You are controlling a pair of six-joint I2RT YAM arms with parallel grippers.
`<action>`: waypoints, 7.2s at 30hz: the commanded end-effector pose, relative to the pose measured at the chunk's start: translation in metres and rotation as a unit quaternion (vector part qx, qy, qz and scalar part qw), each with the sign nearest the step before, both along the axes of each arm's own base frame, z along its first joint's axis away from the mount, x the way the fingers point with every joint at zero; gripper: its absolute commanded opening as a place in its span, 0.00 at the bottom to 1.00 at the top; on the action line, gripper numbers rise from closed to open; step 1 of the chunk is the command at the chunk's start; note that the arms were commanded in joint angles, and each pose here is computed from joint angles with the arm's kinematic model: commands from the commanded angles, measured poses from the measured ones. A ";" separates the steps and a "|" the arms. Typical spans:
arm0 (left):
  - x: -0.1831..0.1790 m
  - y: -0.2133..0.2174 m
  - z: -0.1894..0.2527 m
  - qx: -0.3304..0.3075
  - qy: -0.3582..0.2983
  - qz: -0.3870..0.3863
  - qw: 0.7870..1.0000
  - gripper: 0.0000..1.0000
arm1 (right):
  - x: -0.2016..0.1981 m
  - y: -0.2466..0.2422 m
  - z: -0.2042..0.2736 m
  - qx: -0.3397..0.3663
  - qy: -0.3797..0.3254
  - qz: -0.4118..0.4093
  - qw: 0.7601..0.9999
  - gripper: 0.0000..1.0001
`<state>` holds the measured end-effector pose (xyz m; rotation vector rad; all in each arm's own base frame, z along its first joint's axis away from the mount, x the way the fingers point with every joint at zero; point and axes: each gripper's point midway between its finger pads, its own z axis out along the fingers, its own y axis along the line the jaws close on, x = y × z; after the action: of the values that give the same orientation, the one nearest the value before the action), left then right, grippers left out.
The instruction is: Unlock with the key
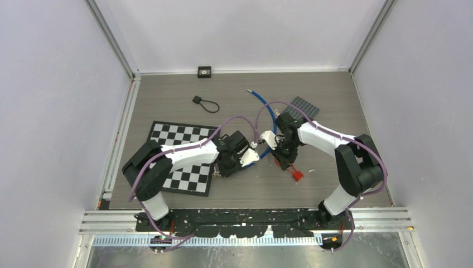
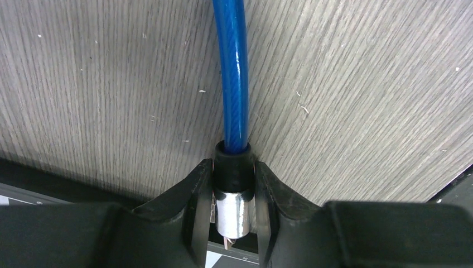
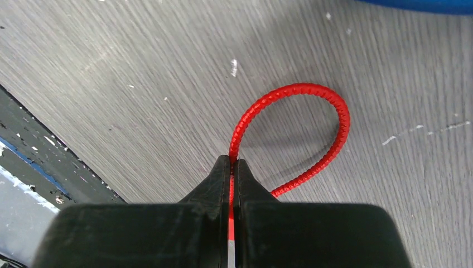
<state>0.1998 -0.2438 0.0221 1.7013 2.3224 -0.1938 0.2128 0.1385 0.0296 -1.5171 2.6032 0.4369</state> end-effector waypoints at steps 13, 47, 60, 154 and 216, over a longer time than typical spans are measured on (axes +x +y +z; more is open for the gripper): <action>0.019 0.014 0.062 -0.102 -0.060 0.031 0.992 0.90 | -0.012 0.058 0.015 0.022 -0.062 0.114 0.991 0.05; 0.041 0.053 0.099 -0.119 -0.153 0.073 0.978 0.98 | -0.034 0.001 -0.013 -0.088 -0.045 0.069 0.993 0.67; 0.064 0.082 0.144 -0.156 -0.203 0.142 0.956 1.00 | -0.009 0.046 0.009 -0.059 -0.114 0.116 0.985 0.56; 0.035 -0.094 0.228 -0.536 0.104 -0.011 0.837 0.62 | 0.007 0.118 0.183 0.358 -0.014 0.071 0.931 0.00; 0.026 -0.092 0.222 -0.548 0.116 -0.004 0.829 0.00 | 0.035 0.088 0.204 0.364 -0.104 -0.005 0.926 0.63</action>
<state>0.2227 -0.3386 0.2189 1.0576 1.7877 -1.5069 0.2457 0.2257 0.2074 -1.2170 2.0424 1.0569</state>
